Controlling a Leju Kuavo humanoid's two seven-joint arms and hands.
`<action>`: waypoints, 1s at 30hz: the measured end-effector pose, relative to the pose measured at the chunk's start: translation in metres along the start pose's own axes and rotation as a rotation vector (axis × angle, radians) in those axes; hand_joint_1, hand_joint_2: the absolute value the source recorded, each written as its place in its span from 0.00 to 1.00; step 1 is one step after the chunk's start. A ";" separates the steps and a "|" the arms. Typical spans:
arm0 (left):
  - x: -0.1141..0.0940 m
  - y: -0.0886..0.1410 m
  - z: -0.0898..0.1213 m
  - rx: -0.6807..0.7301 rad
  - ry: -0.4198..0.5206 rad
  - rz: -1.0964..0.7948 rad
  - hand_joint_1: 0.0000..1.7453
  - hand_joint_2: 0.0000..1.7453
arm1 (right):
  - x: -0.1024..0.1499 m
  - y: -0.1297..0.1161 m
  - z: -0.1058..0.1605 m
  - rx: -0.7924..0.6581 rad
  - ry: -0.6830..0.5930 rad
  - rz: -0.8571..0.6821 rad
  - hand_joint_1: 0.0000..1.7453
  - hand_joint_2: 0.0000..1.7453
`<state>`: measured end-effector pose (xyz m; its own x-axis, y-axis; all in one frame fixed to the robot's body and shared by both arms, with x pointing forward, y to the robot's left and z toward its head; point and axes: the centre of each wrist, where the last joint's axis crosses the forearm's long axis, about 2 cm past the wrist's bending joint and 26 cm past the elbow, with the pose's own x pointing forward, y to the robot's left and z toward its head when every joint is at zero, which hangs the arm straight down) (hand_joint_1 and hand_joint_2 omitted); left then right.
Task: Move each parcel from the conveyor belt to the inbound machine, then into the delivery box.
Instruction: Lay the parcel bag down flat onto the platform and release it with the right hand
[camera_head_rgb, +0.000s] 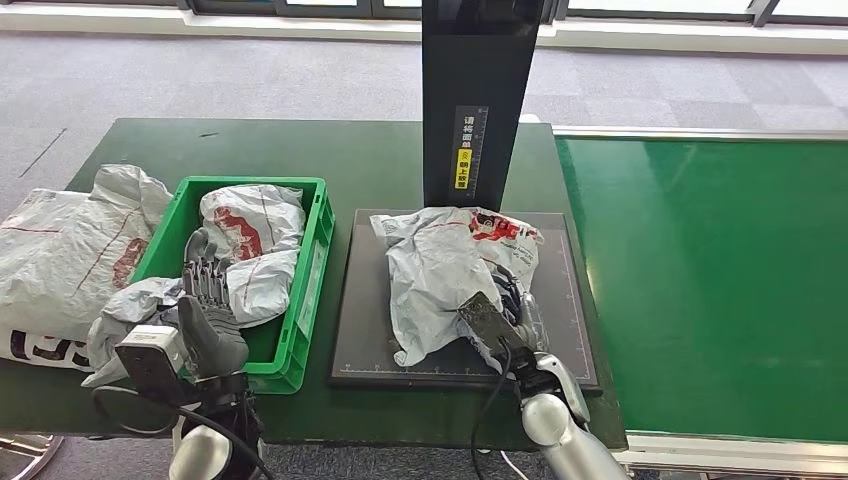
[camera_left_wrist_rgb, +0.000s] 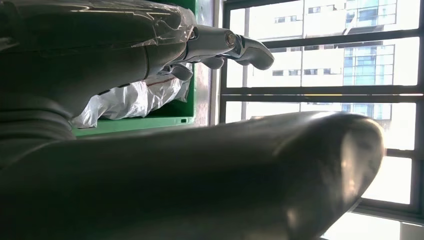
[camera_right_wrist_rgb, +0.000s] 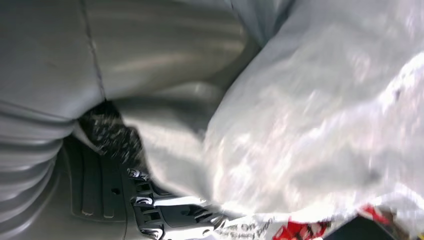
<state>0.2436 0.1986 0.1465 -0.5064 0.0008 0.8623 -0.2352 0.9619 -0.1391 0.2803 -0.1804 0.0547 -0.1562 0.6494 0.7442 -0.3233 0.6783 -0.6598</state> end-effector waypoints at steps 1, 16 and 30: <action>-0.001 -0.001 -0.001 0.000 -0.001 -0.001 0.00 0.00 | 0.000 0.000 0.000 -0.004 -0.002 -0.001 0.00 1.00; -0.004 -0.003 -0.003 -0.004 0.006 -0.007 0.00 0.00 | 0.000 0.000 0.000 -0.011 -0.004 -0.002 0.00 1.00; -0.002 -0.003 -0.004 0.018 -0.029 -0.029 0.00 0.00 | 0.025 -0.016 0.044 -0.186 -0.223 -0.127 0.00 1.00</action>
<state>0.2485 0.1969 0.1469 -0.5233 -0.0348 0.8515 -0.2643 0.9565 -0.1233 0.2403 -0.1907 0.0887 -0.3327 0.4785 0.8126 -0.1799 0.8137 -0.5528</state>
